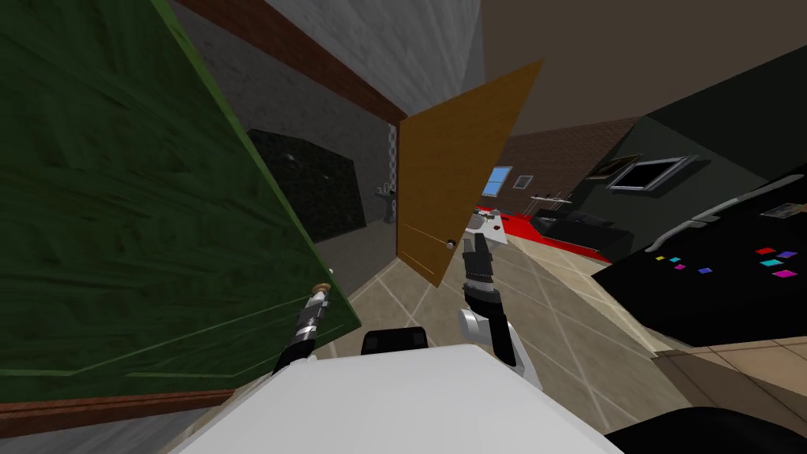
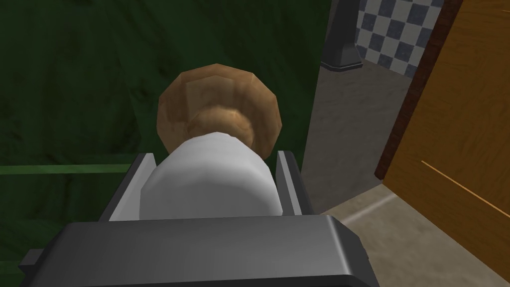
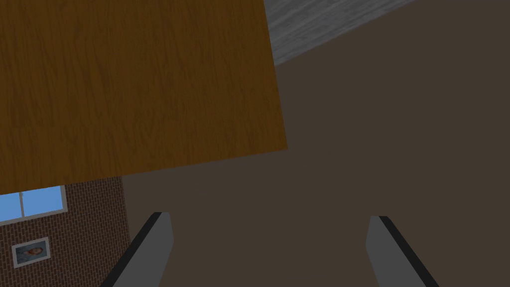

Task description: Pull the door open

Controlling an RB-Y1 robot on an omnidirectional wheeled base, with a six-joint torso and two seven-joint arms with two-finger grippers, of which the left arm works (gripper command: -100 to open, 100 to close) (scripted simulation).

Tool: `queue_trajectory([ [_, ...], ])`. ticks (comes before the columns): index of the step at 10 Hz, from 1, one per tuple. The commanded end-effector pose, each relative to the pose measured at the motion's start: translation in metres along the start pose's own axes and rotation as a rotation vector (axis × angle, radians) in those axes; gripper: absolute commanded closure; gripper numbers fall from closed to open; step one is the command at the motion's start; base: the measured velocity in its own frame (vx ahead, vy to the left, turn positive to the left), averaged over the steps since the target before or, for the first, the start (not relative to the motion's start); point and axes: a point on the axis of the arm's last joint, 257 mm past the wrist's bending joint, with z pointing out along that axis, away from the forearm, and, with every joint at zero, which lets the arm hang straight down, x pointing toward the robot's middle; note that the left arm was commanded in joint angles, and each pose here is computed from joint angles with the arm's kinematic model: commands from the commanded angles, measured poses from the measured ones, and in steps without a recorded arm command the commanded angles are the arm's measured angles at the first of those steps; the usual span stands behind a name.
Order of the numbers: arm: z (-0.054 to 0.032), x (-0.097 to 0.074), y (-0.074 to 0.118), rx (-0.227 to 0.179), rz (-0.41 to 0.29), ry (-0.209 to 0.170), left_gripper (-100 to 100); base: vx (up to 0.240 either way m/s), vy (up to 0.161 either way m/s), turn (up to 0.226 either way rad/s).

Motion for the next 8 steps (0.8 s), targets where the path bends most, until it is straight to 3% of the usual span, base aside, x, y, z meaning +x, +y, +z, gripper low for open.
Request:
queue_trajectory([
  [1,-0.0031,0.001,0.002,-0.023,0.001,0.005,100,-0.15,0.011,-0.135],
  [8,-0.0187,0.006,0.01,-0.123,0.0,0.016,100,-0.241,0.017,-0.101],
])
